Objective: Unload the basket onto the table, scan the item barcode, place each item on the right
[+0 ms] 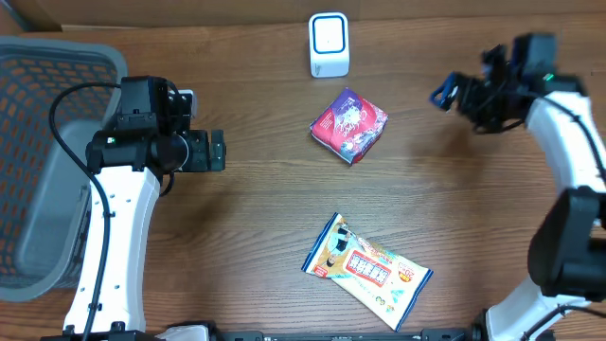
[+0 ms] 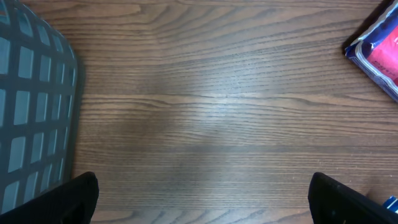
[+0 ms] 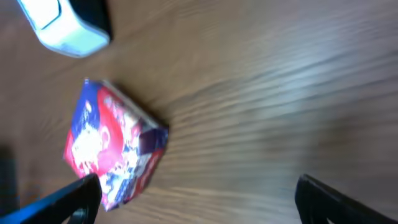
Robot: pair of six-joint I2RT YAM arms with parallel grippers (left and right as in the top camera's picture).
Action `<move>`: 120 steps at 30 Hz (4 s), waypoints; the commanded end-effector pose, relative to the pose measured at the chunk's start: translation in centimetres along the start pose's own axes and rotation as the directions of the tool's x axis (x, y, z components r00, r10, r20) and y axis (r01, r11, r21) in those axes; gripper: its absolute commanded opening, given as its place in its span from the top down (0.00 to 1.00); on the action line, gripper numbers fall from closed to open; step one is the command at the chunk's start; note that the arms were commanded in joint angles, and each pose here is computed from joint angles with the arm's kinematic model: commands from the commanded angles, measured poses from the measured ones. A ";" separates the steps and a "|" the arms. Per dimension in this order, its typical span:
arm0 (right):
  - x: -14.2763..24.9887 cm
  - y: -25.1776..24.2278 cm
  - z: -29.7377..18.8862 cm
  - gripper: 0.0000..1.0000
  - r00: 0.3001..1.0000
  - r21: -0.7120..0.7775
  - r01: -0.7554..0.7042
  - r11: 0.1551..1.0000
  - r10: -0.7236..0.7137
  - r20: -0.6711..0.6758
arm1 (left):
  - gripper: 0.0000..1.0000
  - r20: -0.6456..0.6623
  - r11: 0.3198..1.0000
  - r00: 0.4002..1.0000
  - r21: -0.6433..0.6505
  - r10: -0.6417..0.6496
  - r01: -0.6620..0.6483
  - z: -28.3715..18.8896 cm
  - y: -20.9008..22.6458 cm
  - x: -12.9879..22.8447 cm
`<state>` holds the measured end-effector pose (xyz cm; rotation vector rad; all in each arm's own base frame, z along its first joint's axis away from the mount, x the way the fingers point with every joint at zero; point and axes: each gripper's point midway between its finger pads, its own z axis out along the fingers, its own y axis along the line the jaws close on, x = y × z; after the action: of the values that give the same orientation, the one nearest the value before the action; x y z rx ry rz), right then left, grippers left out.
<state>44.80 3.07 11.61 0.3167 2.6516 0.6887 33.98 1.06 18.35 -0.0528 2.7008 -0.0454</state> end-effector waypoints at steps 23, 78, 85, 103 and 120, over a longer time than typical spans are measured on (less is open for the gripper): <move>2.1 5.8 15.5 0.00 0.984 -0.347 0.144 0.927 -0.172 -0.052 | 0.00 0.012 1.000 1.000 -0.008 -0.014 0.014 -0.3 0.3 -0.2; 13.1 11.1 -3.4 0.96 0.363 0.905 0.300 -0.303 -0.841 -0.401 | 0.00 0.012 1.000 1.000 -0.007 -0.012 0.012 -0.3 0.2 -0.2; 15.5 11.1 2.9 0.96 0.267 0.832 0.308 -0.460 -0.798 -0.540 | 0.00 0.012 1.000 1.000 -0.007 -0.012 0.012 -0.3 0.2 -0.2; 32.4 19.6 7.2 0.00 0.160 0.703 0.711 -0.018 -0.969 -0.187 | 0.00 0.012 1.000 1.000 -0.007 -0.012 0.012 -0.3 0.2 -0.2; 22.6 20.5 -0.6 0.00 0.720 0.428 0.662 0.615 -0.680 -0.137 | 0.00 0.012 1.000 1.000 -0.007 -0.012 0.012 -0.3 0.2 -0.2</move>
<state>26.50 27.36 15.77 -0.5257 2.4758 -0.2915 33.98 1.05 18.35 -0.0528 2.7008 -0.0456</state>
